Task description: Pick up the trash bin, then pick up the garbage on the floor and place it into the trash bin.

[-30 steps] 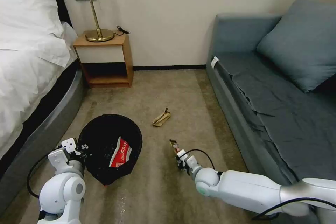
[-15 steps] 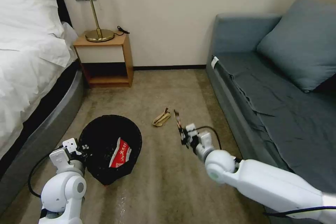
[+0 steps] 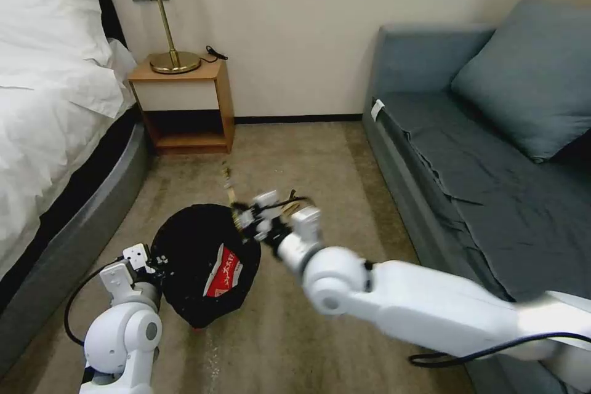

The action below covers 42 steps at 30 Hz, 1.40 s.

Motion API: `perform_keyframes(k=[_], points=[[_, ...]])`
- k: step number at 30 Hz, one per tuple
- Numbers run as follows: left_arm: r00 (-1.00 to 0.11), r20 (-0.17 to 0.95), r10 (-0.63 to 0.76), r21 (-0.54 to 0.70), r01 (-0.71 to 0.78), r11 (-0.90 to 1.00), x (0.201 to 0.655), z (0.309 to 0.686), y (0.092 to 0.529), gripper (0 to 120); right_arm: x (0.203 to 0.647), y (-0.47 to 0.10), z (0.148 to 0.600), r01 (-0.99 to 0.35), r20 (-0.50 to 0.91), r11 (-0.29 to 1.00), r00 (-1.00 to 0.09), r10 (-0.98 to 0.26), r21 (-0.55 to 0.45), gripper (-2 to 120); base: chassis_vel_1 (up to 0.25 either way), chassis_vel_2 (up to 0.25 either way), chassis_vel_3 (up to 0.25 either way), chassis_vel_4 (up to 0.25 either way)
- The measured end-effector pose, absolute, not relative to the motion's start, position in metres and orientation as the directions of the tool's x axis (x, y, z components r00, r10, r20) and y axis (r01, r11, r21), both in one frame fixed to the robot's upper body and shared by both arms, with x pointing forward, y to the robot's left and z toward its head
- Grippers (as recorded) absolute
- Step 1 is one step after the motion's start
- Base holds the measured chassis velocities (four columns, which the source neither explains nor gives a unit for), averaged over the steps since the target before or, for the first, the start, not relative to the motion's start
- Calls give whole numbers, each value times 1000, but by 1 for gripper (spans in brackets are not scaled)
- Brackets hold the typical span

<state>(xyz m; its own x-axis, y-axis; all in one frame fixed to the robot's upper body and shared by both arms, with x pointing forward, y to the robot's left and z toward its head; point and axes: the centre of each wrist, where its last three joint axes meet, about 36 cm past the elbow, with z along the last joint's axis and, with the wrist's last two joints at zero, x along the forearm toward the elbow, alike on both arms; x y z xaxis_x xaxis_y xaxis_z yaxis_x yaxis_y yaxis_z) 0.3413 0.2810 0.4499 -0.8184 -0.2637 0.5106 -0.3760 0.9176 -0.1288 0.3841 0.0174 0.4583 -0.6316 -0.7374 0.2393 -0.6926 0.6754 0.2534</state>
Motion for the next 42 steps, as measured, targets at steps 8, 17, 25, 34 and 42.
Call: perform_keyframes(k=[8,17,25,34,42], points=[[-822,505,-262,-134,-374,918,340,454,280,3,374,39,413,-698,310,697,-635,-708,162,0,0,0,0,0],[-824,503,-263,-134,-374,918,340,455,283,3,377,29,413,-693,304,707,-650,-697,139,35,0,0,0,0],[-824,500,-268,-135,-379,915,339,457,286,3,402,6,455,-644,188,750,-726,-661,151,63,0,0,0,0],[-843,477,-250,-147,-357,923,338,456,287,3,431,-105,519,-470,-78,877,-882,-464,100,96,0,0,0,0],[-840,469,-274,-128,-371,920,329,453,297,3,389,-170,535,-286,-250,956,-933,-260,72,100,0,0,0,0]])
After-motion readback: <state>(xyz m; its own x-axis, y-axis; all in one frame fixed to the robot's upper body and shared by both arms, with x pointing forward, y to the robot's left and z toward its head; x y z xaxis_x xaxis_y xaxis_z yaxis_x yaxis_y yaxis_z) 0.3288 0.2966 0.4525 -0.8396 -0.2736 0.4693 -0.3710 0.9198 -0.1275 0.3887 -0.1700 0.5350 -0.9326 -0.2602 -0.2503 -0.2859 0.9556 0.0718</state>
